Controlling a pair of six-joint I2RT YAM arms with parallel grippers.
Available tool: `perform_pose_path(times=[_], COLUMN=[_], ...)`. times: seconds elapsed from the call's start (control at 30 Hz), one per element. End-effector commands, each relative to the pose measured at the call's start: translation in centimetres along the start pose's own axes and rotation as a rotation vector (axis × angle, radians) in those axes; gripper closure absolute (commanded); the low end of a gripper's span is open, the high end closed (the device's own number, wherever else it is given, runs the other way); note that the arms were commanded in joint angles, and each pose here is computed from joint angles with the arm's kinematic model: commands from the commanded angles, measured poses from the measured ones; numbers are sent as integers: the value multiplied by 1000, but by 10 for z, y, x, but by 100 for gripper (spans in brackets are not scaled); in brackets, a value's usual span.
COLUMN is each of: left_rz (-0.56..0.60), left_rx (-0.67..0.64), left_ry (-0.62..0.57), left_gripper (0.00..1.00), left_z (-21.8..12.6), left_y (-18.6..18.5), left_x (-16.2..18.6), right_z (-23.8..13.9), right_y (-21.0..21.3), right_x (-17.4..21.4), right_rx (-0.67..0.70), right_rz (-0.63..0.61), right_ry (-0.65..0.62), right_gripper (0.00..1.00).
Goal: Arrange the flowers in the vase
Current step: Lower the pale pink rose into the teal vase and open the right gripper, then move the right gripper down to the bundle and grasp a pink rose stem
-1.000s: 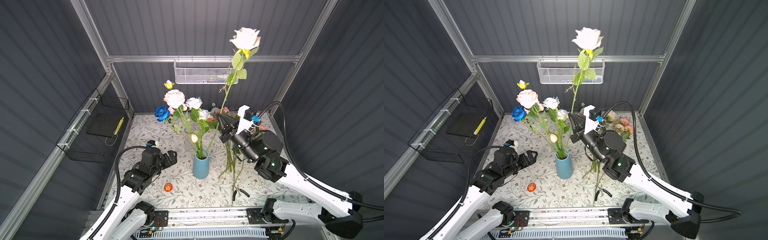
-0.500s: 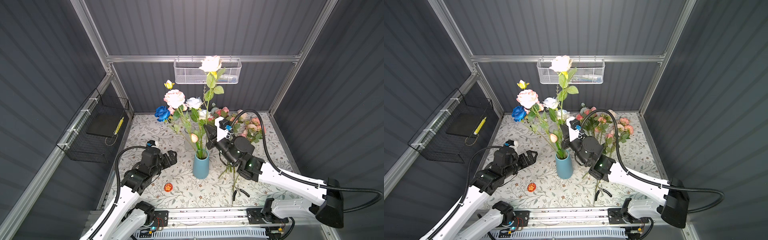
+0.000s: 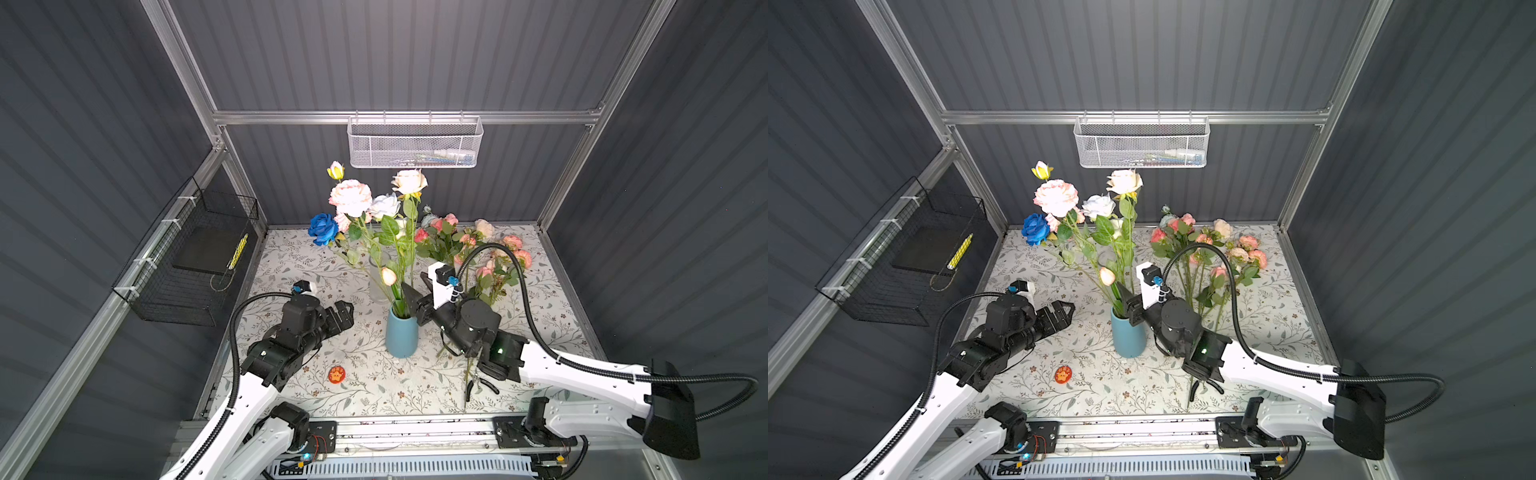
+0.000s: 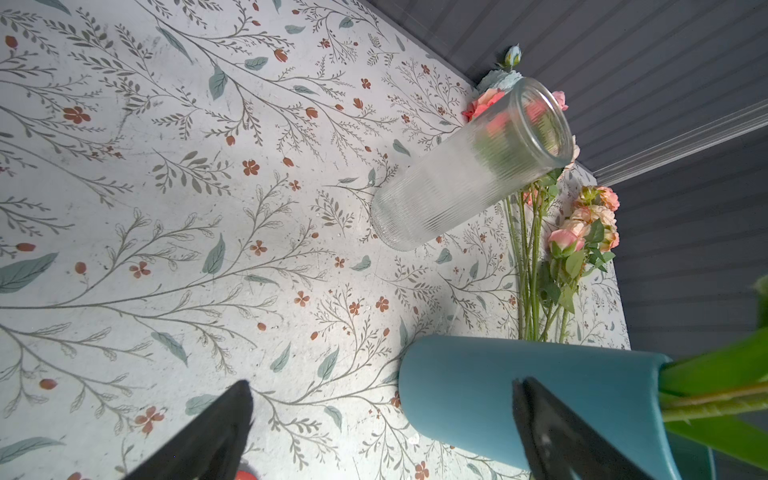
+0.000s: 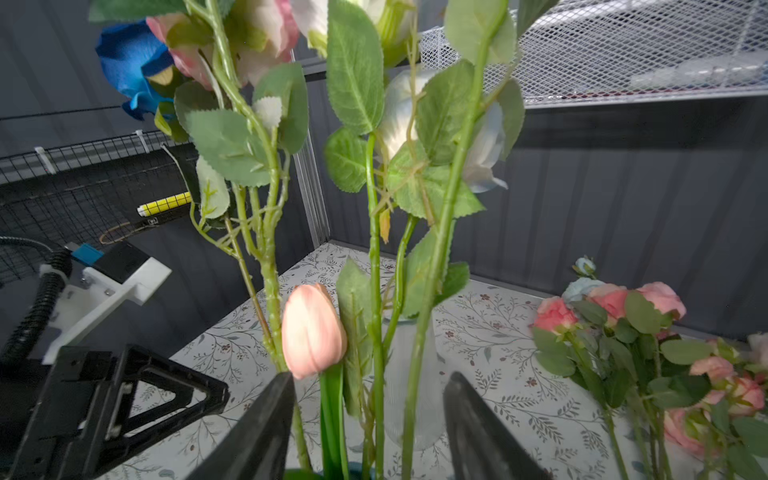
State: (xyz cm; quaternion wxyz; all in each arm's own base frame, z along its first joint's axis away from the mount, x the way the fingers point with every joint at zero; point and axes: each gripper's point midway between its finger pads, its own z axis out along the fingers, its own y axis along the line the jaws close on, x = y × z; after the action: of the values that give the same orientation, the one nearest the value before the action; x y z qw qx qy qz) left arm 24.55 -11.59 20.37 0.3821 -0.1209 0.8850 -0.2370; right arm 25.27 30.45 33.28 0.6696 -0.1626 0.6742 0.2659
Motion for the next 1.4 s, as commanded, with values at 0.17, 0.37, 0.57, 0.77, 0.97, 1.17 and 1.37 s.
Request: perform_pose_path(times=[0.17,0.37,0.57,0.77,0.97,1.17,1.37], left_rz=[17,19,21,22,23,26,29], left_rx=[1,-1,-8,-8,-2,-6,-10], left_ry=[-19,-9,-3,1,9,2,2], left_gripper=[0,0,0,0,0,0,0], left_z=[-6,-3,0,1,2,0,0], left_y=[-2,-1,1,2,1,3,4], left_x=[-5,-3,0,2,3,3,3], right_z=[-42,-72,-95,-112,-108,-103,-119], right_y=[-22,-63,-97,-142,-176,-182,-177], right_x=[4,47,114,179,219,252,269], right_rx=[21,178,340,523,619,665,686], right_rz=[143,213,289,495,646,641,671], right_ry=[24,134,340,584,734,887,957], right_gripper=[26,23,26,37,52,58,64])
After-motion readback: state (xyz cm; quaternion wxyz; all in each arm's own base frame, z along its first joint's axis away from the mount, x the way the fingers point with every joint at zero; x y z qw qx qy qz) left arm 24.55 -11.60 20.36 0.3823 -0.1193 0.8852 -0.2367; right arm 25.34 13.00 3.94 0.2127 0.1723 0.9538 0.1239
